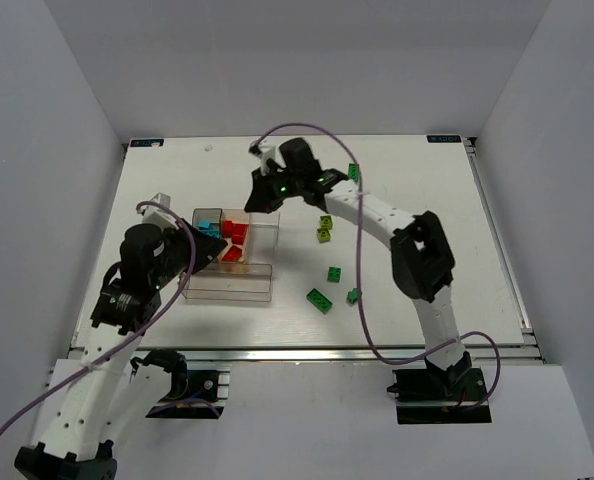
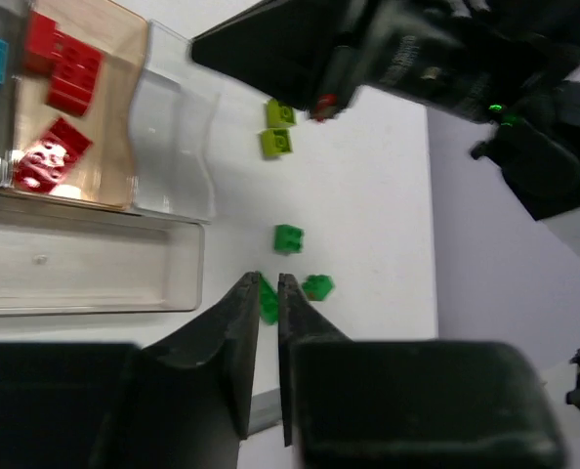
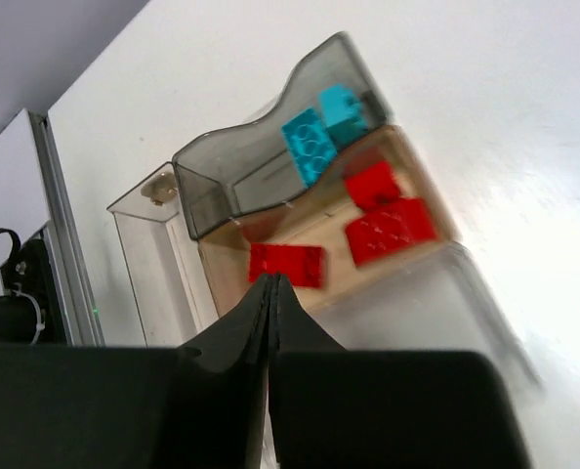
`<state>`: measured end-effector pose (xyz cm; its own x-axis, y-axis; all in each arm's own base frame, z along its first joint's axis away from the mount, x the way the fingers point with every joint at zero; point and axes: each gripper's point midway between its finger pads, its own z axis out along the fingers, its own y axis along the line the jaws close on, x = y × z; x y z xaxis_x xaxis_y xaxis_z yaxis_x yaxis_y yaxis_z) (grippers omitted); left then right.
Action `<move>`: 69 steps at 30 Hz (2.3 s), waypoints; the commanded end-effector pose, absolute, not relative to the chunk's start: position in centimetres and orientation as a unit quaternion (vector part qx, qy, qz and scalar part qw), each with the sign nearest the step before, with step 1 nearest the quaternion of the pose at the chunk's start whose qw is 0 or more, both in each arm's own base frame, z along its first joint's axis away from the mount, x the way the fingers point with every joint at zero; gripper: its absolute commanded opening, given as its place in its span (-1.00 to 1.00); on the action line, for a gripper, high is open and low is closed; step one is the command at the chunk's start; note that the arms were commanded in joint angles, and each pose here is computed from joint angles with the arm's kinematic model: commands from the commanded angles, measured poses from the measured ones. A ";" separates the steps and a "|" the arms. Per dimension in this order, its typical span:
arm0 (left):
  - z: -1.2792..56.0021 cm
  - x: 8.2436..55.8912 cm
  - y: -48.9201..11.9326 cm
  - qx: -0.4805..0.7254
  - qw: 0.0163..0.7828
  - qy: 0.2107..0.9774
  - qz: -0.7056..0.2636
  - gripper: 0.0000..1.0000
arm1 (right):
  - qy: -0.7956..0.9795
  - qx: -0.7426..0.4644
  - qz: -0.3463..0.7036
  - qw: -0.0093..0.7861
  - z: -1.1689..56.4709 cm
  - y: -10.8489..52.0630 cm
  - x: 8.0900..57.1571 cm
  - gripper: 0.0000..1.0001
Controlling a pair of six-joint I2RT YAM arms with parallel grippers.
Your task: Sort the legos into containers by color
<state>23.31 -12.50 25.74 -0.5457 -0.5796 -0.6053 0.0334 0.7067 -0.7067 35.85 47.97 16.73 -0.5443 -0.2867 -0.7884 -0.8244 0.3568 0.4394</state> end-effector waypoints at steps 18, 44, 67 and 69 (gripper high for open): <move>20.6 29.3 -27.1 -0.028 0.266 0.900 -0.344 0.36 | 0.857 -0.180 0.302 0.378 18.7 17.4 37.7 0.28; 8.1 22.2 -37.7 -0.217 0.131 0.958 -0.136 0.63 | 0.883 -0.111 0.269 0.369 16.9 11.1 33.3 0.30; 1.9 22.6 -34.9 -0.237 0.151 0.959 -0.043 0.52 | 0.883 -0.103 0.268 0.372 17.0 10.4 31.9 0.31; 1.3 22.8 -34.4 -0.240 0.149 0.959 -0.032 0.45 | 0.883 -0.101 0.268 0.373 17.0 10.3 31.9 0.31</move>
<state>21.66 -35.33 2.14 -0.8612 -0.4548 -0.2271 -0.4263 0.8895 -0.1645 31.59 10.38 15.90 -0.7216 0.0176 -0.6921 -0.3645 0.8403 0.4014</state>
